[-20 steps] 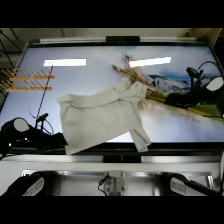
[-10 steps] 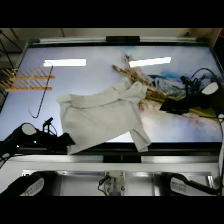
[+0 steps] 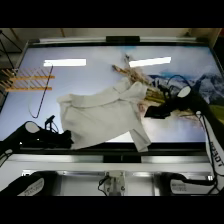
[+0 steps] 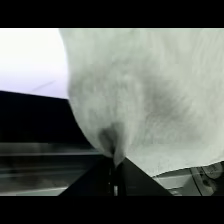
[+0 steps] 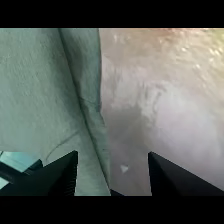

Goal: Fold the shirts.

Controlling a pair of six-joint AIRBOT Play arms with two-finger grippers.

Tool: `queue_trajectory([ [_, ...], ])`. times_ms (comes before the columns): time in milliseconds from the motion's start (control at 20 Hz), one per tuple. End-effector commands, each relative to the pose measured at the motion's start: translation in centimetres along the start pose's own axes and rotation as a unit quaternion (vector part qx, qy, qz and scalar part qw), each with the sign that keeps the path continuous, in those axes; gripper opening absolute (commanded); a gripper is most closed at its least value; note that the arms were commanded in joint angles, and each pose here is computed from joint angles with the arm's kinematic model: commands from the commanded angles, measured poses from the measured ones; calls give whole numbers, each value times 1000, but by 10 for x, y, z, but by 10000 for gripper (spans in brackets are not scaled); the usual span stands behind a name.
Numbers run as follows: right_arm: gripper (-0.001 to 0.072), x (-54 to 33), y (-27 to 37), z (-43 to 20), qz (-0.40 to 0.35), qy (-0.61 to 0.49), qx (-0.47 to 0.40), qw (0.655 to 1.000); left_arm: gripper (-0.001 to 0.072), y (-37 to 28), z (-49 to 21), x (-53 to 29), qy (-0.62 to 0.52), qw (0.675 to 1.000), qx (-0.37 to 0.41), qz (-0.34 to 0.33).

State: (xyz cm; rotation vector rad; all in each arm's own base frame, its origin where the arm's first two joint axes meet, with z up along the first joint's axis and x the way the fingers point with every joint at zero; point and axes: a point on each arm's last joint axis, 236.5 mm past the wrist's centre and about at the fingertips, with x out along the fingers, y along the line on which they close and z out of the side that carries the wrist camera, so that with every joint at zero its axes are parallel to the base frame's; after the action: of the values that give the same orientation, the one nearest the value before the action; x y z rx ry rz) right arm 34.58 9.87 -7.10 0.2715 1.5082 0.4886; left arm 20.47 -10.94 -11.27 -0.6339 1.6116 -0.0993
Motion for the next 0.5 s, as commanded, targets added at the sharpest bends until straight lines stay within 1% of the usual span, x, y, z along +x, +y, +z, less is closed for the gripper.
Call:
queue_trajectory([
  [0, 550, 27, 7, 1, 1, 17, -12, 1000, 34, -13, 9, -12, -14, 1000, 13, -13],
  [150, 548, 45, 10, 2, -3, 23, -22, 999, 34, -18, 11, -17, -17, 1000, 19, -16],
  [200, 524, 49, 12, 4, -3, 22, -24, 999, 34, -18, 10, -17, -16, 1000, 20, -17],
  [250, 433, 51, 12, 7, -4, 17, -21, 1000, 34, -19, 10, -18, -18, 999, 20, -17],
  [450, 426, 55, 22, 20, 23, -10, 4, 1000, 35, -19, 11, -19, -20, 999, 22, -18],
])
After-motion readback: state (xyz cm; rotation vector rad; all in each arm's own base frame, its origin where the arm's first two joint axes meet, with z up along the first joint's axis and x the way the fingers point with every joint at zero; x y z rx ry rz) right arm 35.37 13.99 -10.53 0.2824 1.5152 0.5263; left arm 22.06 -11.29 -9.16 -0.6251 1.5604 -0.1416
